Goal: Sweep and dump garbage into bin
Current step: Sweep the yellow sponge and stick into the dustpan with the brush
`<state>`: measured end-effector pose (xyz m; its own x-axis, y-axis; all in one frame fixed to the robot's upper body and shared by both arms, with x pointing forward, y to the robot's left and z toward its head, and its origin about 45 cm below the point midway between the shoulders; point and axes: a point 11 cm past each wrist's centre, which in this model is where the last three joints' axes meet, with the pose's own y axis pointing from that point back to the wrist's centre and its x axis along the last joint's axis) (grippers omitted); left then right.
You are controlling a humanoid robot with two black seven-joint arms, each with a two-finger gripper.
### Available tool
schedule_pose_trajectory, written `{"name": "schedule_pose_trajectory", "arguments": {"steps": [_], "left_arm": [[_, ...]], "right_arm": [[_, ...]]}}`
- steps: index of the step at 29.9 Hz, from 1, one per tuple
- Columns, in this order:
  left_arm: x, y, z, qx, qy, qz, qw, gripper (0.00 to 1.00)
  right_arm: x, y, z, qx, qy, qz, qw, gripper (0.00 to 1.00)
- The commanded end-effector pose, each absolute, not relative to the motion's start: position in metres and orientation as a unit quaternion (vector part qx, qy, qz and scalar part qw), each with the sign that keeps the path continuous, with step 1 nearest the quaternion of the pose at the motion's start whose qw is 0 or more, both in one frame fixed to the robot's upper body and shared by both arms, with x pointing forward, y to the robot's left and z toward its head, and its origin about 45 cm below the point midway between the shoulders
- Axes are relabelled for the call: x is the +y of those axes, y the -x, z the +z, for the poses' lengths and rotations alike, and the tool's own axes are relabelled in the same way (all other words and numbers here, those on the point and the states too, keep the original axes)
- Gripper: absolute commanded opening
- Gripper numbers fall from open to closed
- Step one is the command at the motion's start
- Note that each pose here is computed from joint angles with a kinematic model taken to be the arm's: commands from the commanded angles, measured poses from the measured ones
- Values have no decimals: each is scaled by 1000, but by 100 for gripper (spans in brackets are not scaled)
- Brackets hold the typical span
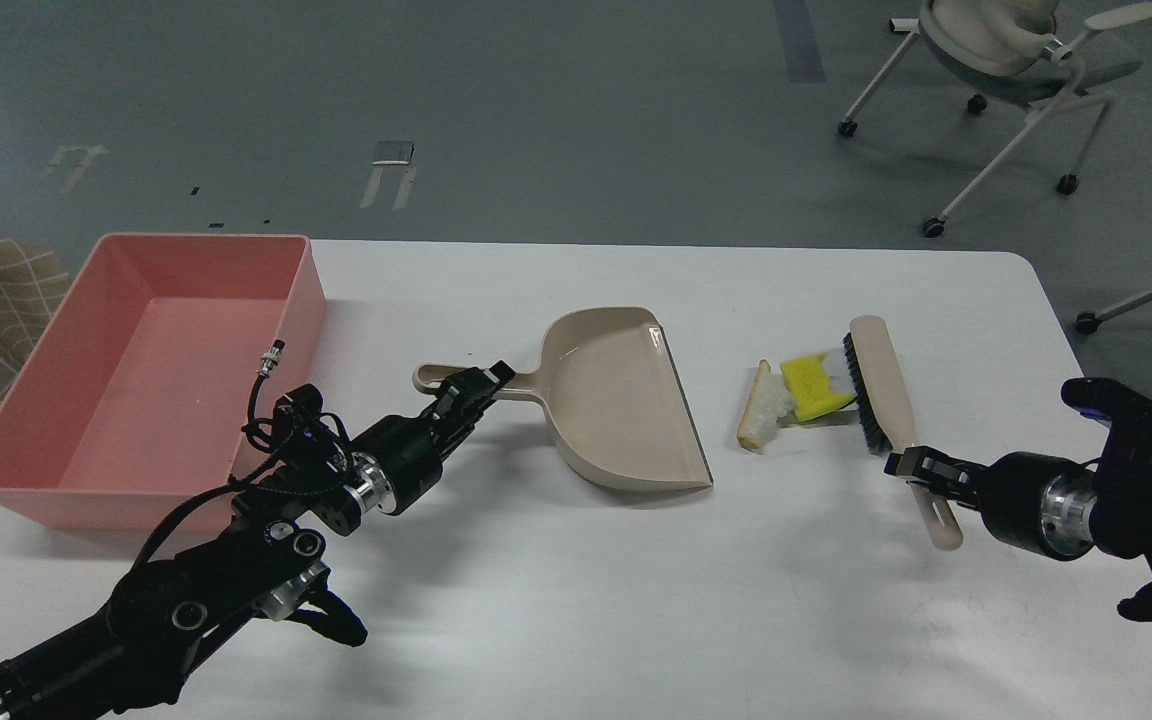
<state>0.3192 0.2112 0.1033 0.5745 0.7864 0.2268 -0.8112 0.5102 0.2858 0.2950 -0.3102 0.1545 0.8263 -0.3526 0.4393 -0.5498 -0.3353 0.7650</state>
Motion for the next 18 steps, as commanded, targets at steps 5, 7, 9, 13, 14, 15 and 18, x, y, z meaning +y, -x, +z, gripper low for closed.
{"name": "schedule_pose_trajectory", "arguments": {"steps": [5, 7, 9, 13, 14, 15, 18], "left_arm": [[210, -319, 103, -33, -181, 460, 869, 14], [210, -319, 104, -33, -180, 460, 869, 14], [209, -320, 104, -34, -179, 460, 869, 14], [208, -321, 105, -35, -177, 460, 870, 14], [206, -320, 106, -34, -175, 459, 870, 14], [205, -321, 106, -34, -174, 459, 871, 14], [204, -322, 107, -35, -172, 458, 872, 14]], "right_arm": [[-277, -294, 149, -267, -832, 93, 477, 0], [-272, -294, 148, -267, -834, 91, 475, 0], [-260, -295, 147, -265, -840, 88, 465, 0], [-240, -297, 146, -252, -850, 93, 454, 0], [-232, -299, 148, -243, -851, 100, 454, 0], [-227, -300, 149, -240, -853, 104, 452, 0], [-208, -303, 153, -230, -863, 111, 436, 0]]}}
